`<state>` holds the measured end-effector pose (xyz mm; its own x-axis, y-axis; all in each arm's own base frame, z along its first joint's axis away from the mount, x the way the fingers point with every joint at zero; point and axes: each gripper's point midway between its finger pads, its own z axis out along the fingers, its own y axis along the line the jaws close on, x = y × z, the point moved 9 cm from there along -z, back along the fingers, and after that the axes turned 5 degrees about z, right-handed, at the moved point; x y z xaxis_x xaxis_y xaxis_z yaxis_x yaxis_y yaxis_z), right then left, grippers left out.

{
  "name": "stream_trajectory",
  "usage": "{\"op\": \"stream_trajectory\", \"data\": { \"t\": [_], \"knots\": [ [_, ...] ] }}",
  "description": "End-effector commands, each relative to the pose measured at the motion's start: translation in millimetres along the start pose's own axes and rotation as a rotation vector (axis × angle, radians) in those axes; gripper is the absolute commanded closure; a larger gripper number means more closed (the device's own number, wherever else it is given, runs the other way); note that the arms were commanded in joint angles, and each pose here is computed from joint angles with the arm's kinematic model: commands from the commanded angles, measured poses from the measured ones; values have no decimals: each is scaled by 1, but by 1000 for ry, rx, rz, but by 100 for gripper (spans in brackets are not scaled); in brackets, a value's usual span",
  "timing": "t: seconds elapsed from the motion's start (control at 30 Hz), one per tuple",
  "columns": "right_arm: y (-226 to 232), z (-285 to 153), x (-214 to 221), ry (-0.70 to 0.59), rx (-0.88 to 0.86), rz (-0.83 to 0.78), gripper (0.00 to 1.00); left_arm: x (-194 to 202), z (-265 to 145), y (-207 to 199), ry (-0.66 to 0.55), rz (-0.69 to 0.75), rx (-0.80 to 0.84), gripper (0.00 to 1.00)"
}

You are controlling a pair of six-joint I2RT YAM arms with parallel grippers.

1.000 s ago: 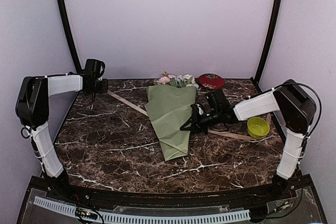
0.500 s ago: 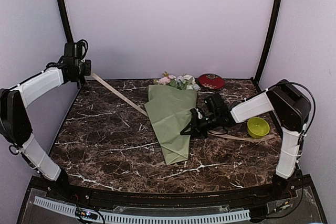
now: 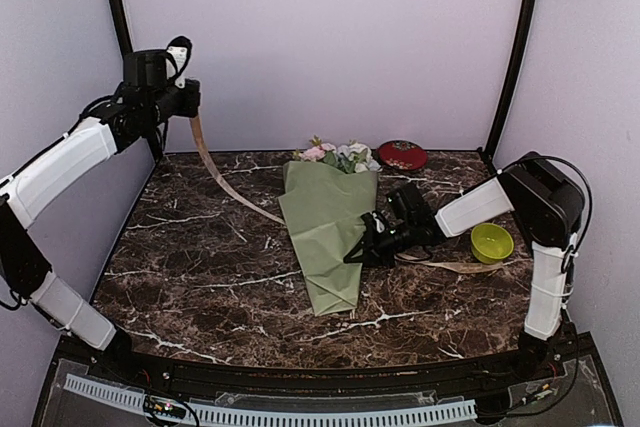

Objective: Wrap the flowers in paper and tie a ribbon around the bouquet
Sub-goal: Pick up the right side of the ribbon from the center of the board.

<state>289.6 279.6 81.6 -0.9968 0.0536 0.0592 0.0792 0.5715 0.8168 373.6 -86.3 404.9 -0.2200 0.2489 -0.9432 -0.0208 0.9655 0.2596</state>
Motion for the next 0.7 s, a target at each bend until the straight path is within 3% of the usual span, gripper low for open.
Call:
{"op": "stream_trajectory", "data": {
  "t": [0.0,0.17,0.3,0.67],
  "knots": [
    [-3,5,1,13,-4,-16,100,-7,-14,-97,-50,72,418,100],
    [-5,6,1,8,7,-11,100,19,-28,-217,14,152,820,100],
    [-6,7,1,9,4,-5,100,61,-19,-281,155,118,1042,100],
    [-2,2,2,-19,3,-13,100,182,23,-340,543,41,1079,100]
  ]
}}
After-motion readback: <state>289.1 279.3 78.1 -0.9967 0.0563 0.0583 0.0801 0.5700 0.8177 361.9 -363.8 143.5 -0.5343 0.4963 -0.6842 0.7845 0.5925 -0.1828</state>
